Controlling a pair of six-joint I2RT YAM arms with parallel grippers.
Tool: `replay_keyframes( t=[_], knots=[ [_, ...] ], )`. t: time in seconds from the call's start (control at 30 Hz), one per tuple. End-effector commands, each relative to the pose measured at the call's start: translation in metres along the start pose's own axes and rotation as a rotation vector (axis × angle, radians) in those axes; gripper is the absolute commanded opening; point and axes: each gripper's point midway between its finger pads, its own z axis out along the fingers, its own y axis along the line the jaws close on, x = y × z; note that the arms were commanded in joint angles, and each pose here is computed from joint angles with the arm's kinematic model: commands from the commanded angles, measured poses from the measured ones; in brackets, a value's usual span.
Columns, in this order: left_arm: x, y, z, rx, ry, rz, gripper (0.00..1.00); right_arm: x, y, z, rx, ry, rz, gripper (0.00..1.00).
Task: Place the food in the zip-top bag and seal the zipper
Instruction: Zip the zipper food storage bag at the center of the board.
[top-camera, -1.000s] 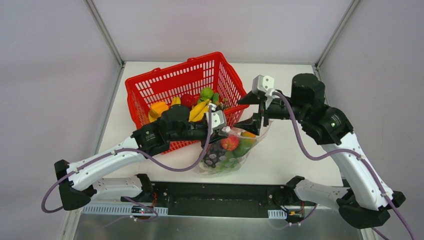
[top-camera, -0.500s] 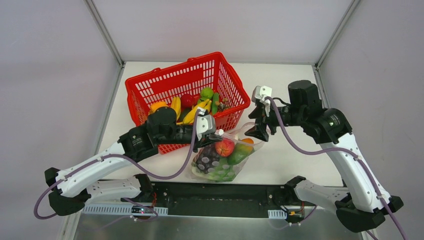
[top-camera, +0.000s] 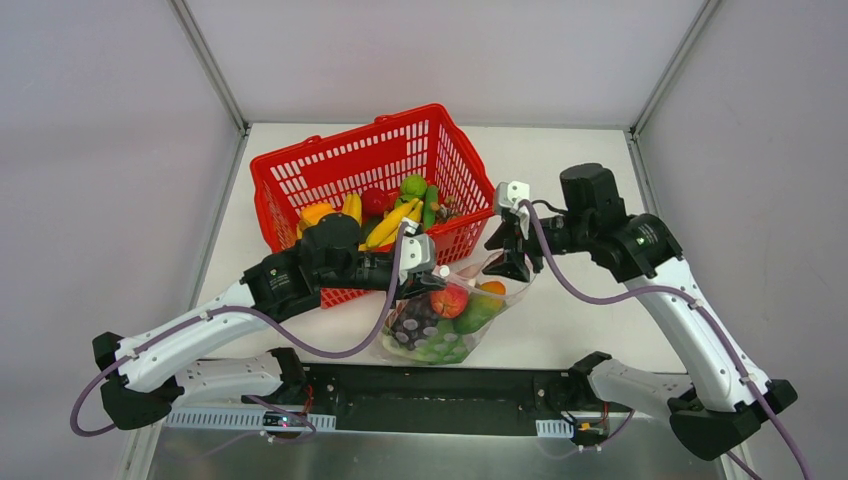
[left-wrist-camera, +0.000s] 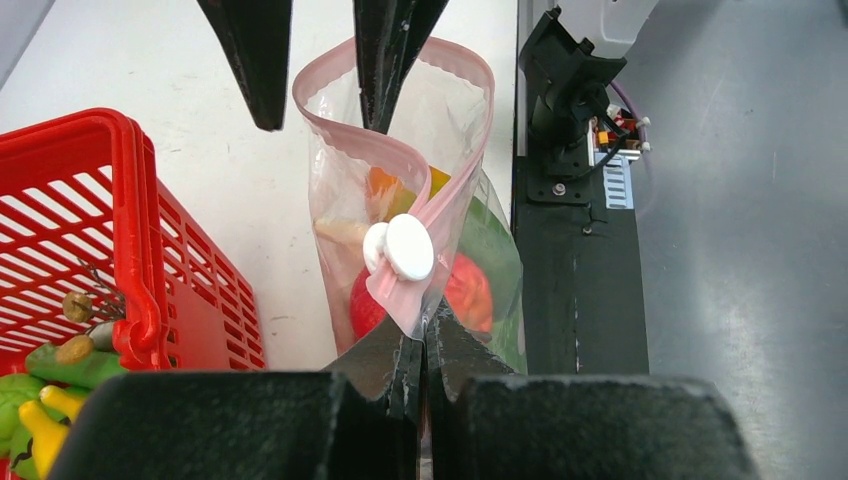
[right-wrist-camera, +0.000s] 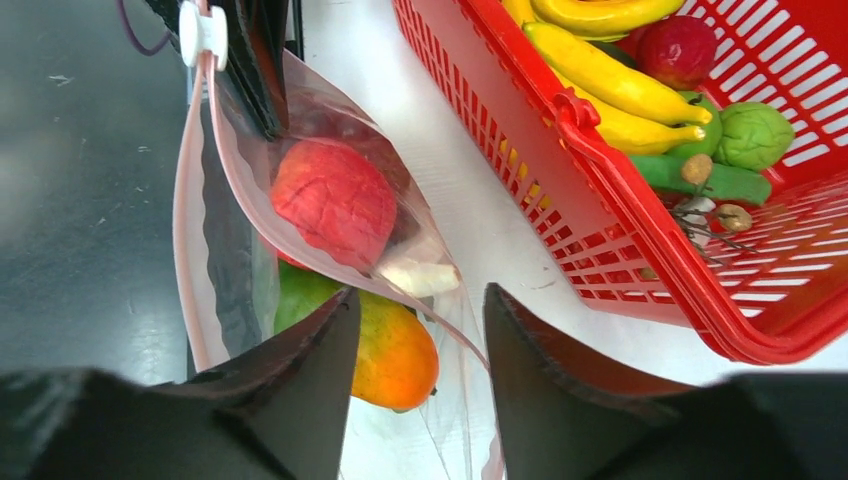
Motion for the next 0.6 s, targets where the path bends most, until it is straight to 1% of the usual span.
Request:
replay_keyframes(
  t=[0.0,0.07,0.17,0.27,0.33,0.37,0.43,0.57],
  knots=[
    [-0.05,0.002,-0.01,-0.008,-0.157,0.075,0.0,-0.009,0.005,0.006,-0.077,-0.042,-0.045,0.45],
    [-0.049,0.004,-0.011,-0.018,-0.154,0.076,0.0,-0.007,0.005,0.007,-0.08,-0.039,-0.041,0.36],
    [-0.046,0.008,-0.013,-0.046,-0.149,0.076,0.0,-0.005,0.005,0.007,-0.064,-0.044,-0.042,0.3],
    [-0.044,0.012,-0.015,-0.074,-0.152,0.077,0.0,-0.004,0.005,0.005,-0.039,-0.058,-0.042,0.17],
    [-0.044,0.014,-0.015,-0.087,-0.153,0.079,0.0,-0.003,0.003,0.005,-0.019,-0.062,-0.038,0.07],
    [-0.043,0.014,-0.015,-0.091,-0.153,0.078,0.0,-0.003,0.001,0.004,-0.004,-0.066,-0.031,0.04],
    [-0.042,0.015,-0.015,-0.096,-0.153,0.075,0.0,-0.004,-0.002,0.004,0.012,-0.07,-0.017,0.01],
    [-0.04,0.015,-0.015,-0.094,-0.15,0.069,0.0,-0.005,-0.003,0.002,0.027,-0.071,-0.01,0.0]
  ],
)
